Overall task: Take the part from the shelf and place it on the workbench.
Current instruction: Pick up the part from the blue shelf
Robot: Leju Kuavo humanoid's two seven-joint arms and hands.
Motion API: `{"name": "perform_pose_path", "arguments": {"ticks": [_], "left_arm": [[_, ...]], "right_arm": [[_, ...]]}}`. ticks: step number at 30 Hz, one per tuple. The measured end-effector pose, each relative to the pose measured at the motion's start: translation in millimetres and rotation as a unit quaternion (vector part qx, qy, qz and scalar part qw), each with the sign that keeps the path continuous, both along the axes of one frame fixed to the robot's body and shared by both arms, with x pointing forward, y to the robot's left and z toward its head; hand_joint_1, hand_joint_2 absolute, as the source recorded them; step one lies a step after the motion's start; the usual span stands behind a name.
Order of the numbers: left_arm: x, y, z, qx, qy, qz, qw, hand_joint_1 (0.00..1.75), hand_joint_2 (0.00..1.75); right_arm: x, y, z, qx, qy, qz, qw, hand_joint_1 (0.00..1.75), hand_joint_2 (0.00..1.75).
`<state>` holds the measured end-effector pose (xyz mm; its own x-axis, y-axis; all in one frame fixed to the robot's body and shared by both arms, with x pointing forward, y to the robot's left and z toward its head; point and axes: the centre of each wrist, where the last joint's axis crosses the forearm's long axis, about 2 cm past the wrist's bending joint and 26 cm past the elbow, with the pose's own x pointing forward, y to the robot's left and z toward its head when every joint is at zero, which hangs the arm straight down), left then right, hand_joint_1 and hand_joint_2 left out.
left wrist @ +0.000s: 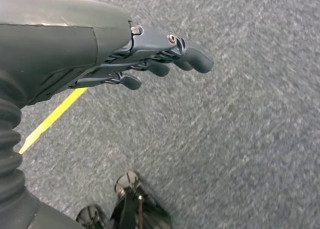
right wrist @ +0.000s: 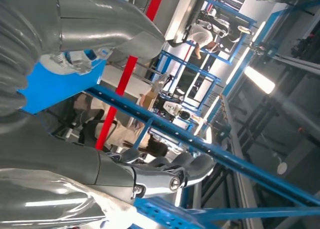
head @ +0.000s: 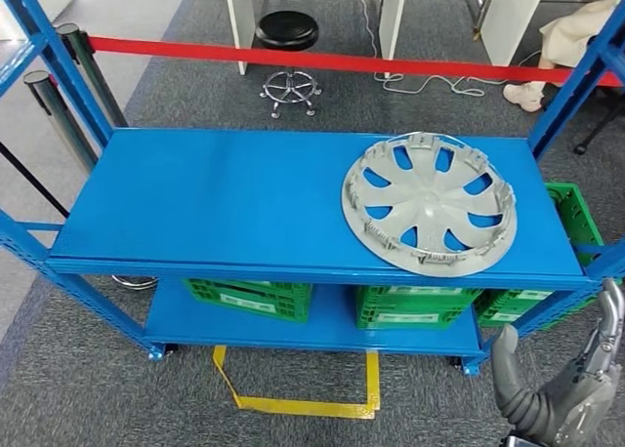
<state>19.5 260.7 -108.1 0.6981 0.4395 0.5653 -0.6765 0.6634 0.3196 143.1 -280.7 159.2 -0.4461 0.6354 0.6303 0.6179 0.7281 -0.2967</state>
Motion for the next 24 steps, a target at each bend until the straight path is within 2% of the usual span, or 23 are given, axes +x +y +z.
{"name": "perform_pose_path", "arguments": {"ticks": [6, 10, 13, 17, 24], "left_arm": [[0.5, 0.7, 0.0, 0.006, 0.0, -0.013, 1.0, 0.0, 1.75], [0.0, 0.3, -0.2, 0.014, -0.018, -0.036, 0.999, 0.0, 1.75], [0.3, 0.2, -0.4, 0.014, -0.034, -0.042, 0.998, 0.0, 1.75], [0.5, 1.8, -0.4, 0.021, -0.032, -0.032, 0.999, 0.0, 0.0], [-2.1, 3.0, -0.3, 0.024, -0.01, -0.012, 1.0, 0.0, 0.0]], "right_arm": [[-2.0, -0.4, -1.2, 0.001, 0.003, -0.001, 1.0, 0.0, 1.75], [-3.3, -1.9, -1.2, 0.001, 0.0, -0.003, 1.0, 0.0, 0.0], [-5.8, -2.9, -0.4, 0.0, -0.003, -0.004, 1.0, 0.0, 0.0], [-7.7, -3.7, 1.0, -0.004, -0.008, -0.005, 1.0, 0.0, 0.0], [-7.7, -4.0, 1.6, -0.008, -0.013, -0.003, 1.0, 0.0, 0.0]]}}
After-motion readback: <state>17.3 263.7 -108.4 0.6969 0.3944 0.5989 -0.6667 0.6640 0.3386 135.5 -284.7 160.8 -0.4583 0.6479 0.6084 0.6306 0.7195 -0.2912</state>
